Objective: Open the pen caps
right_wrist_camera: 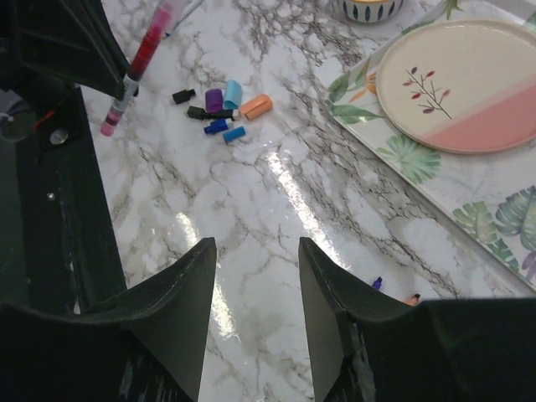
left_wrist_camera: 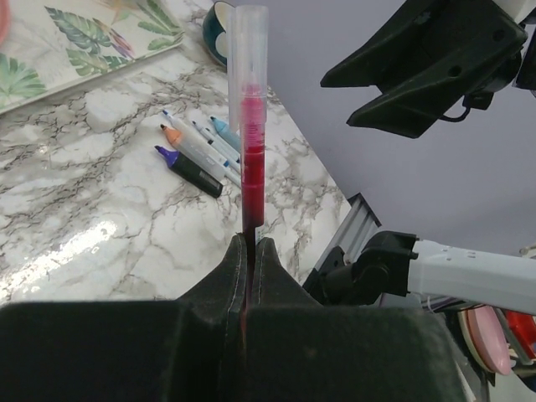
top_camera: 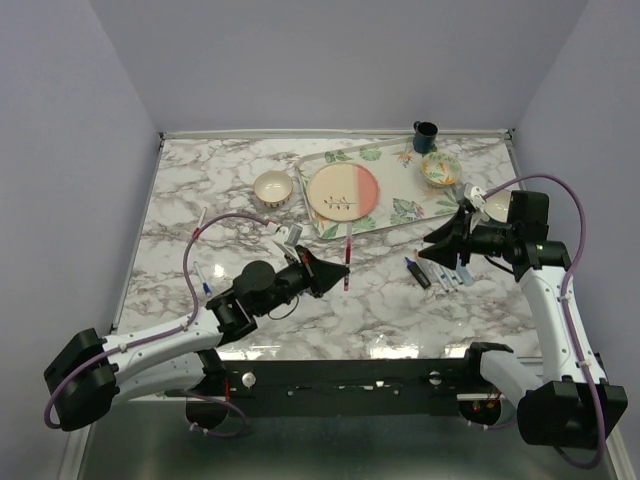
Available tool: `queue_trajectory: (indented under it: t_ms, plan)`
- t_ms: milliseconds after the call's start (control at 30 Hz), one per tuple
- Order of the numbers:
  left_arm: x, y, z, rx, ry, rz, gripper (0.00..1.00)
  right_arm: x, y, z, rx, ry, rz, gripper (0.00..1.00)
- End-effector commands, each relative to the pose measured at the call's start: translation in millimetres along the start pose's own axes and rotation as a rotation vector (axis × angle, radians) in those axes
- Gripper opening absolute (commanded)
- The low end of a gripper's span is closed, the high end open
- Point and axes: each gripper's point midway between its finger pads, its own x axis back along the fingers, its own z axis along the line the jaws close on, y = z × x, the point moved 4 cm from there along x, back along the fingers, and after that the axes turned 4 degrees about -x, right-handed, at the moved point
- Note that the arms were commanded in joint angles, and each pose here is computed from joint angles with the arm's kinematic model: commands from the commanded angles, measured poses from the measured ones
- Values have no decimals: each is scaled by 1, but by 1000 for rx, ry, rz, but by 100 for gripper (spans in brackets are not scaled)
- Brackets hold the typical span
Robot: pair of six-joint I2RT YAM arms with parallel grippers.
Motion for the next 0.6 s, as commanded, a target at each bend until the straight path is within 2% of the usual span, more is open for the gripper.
queue_trajectory:
  t_ms: [0,333,567]
  plan:
    - [-17,17,-20,-45,-22,-89,0,-1,16,22,-72,127,-77,54]
    - [-49,-1,-48,-63,-69,-48,0,-4,12,25,-129,186,-91,60]
    - [-73,-9,-61,-86,-75,-30,0,-4,13,27,-153,205,-100,61]
